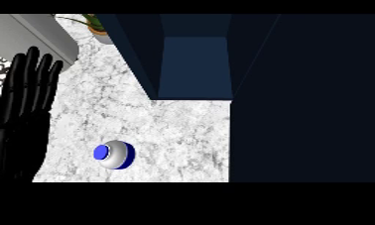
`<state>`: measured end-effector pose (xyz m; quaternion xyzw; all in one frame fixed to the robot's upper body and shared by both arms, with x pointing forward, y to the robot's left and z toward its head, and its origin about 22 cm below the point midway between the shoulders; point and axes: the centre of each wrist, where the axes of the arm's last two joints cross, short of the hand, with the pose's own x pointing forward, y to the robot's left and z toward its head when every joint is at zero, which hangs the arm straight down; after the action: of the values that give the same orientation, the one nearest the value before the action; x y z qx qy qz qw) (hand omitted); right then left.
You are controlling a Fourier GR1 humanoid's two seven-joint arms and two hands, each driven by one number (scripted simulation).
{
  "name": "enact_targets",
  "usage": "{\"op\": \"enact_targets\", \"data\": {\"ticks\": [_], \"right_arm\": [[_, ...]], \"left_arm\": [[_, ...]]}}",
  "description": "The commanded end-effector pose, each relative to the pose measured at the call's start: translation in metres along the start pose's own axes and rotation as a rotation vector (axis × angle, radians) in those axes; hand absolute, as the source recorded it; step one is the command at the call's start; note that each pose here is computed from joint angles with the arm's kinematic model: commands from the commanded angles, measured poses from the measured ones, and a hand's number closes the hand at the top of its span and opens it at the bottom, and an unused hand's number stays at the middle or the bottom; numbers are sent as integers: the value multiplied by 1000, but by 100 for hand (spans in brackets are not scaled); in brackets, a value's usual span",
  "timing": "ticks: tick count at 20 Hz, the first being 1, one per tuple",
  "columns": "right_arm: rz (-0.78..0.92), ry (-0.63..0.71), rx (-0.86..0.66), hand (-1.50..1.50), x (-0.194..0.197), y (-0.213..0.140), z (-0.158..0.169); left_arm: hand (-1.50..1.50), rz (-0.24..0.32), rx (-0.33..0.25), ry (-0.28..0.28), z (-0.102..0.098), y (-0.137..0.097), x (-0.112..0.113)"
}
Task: Pick up the bottled water, place it into the cabinet and close the cabinet
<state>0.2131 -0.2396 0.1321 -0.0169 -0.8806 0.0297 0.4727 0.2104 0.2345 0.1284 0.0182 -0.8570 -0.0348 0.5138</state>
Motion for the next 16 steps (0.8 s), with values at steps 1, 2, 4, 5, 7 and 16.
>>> {"op": "enact_targets", "data": {"ticks": [1, 2, 4, 5, 7, 16], "right_arm": [[-5, 9, -10, -150, 12, -2, 15], [12, 38, -18, -150, 4, -6, 15], [16, 72, -11, -150, 19, 2, 35], [51, 122, -26, -150, 18, -1, 39], [-159, 223, 104, -150, 4, 16, 43], [-200, 253, 113, -150, 70, -2, 82]], "left_arm": [[-150, 33, -28, 10, 17, -13, 10], [-150, 28, -63, -10, 20, -20, 1], [-150, 77, -137, -30, 33, -26, 35], [-150, 104, -163, -49, 53, -34, 44], [-150, 309, -243, 186, 56, -53, 18], [-150, 371, -204, 246, 108, -60, 89]]}}
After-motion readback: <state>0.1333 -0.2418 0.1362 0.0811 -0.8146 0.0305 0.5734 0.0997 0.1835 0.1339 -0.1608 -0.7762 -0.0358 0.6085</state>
